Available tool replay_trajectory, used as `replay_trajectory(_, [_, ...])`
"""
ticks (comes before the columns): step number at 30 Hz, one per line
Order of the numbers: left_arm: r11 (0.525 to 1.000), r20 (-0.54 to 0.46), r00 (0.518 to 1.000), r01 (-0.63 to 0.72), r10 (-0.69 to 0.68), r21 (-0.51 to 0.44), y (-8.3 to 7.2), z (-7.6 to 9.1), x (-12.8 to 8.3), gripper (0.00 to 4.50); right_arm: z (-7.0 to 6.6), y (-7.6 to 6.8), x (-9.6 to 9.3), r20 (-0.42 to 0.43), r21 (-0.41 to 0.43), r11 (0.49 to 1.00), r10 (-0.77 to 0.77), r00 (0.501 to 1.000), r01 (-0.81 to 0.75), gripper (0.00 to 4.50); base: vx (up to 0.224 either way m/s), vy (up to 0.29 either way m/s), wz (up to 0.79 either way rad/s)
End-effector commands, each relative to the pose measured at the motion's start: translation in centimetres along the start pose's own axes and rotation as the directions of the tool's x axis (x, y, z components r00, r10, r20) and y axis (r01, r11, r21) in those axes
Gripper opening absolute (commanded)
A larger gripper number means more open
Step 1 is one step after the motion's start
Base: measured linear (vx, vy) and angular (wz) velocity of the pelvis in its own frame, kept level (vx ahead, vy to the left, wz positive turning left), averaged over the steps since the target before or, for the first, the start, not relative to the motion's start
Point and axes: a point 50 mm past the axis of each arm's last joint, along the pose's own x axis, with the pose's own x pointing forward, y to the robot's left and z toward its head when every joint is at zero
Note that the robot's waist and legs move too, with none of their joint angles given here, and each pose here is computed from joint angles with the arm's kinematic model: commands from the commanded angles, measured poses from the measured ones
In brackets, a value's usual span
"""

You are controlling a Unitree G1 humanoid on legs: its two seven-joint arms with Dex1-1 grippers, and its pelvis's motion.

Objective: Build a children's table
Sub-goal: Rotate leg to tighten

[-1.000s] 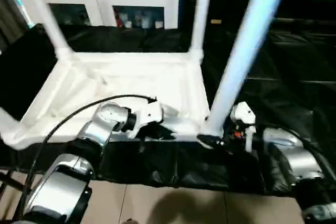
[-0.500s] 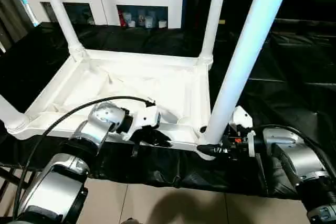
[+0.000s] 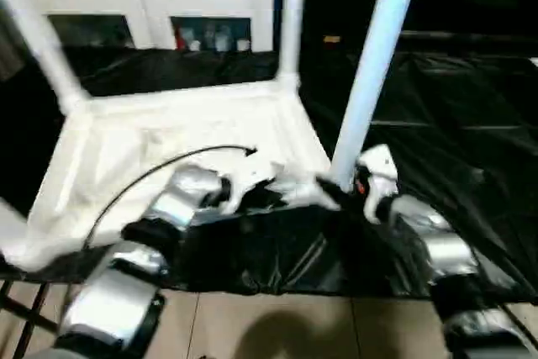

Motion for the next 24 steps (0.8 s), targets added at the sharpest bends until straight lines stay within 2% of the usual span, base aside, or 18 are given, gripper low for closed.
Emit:
replay_trajectory(1, [1.0,0.002,1.0,0.018,-0.018,0.009,-0.7,0.8,1.5,0.0,-2.4,1.9,0.7,-0.113,0.011,0.999,0.042,0.993,-0.041,2.72,0.0,0.0,0.0])
replay_trajectory(2, [0.999,0.016,0.999,-0.031,0.031,-0.006,-0.8,1.6,2.6,0.0,-2.2,2.9,2.0,-0.102,0.033,0.999,-0.008,0.995,0.012,2.72,0.0,0.0,0.0])
replay_trajectory(4, [0.999,0.017,0.999,-0.036,0.036,-0.008,-0.8,1.7,2.7,0.0,-2.2,3.0,2.1,-0.099,0.035,0.999,-0.013,0.995,0.016,2.72,0.0,0.0,0.0])
replay_trajectory(5, [0.998,0.03,0.998,-0.056,0.057,-0.012,-1.0,2.3,3.3,0.0,-1.5,3.7,3.0,-0.054,0.061,0.998,-0.03,0.998,0.033,3.07,0.0,0.0,0.0])
replay_trajectory(6, [0.998,0.032,0.998,-0.06,0.06,-0.012,-1.0,2.4,3.4,0.0,-1.4,3.8,3.2,-0.043,0.068,0.997,-0.033,0.999,0.036,3.28,0.0,0.0,0.0])
replay_trajectory(9, [0.999,0.04,0.998,-0.048,0.048,-0.004,-1.1,2.5,3.3,0.0,-0.8,3.9,3.4,-0.006,0.084,0.996,-0.024,1.0,0.025,3.52,0.0,0.0,0.0])
replay_trajectory(11, [0.999,0.046,0.999,-0.03,0.029,0.016,-1.1,2.3,3.0,0.0,-0.6,3.6,3.1,0.008,0.048,0.999,-0.003,1.0,0.002,3.65,0.0,0.0,0.0])
replay_trajectory(12, [0.999,0.05,0.999,0.004,-0.006,0.042,-1.0,1.7,2.1,0.0,-0.4,2.8,2.3,0.023,-0.012,0.999,0.053,0.998,-0.052,3.79,0.0,0.0,0.0])
replay_trajectory(19, [0.992,0.051,0.993,0.1,-0.104,0.077,-0.9,0.8,0.4,0.0,-0.3,1.4,0.4,0.024,-0.09,0.973,0.215,0.976,-0.212,3.86,0.0,0.0,0.0])
replay_trajectory(21, [0.979,0.05,0.984,0.162,-0.169,0.123,-1.0,0.4,-0.6,0.0,-0.3,1.0,-0.9,-0.005,-0.134,0.937,0.325,0.946,-0.322,3.86,0.0,0.0,0.0])
replay_trajectory(24, [0.971,0.042,0.978,0.198,-0.205,0.138,-1.1,0.1,-1.2,0.0,-0.3,0.7,-1.6,-0.029,-0.158,0.911,0.38,0.924,-0.38,3.86,0.0,0.0,0.0])
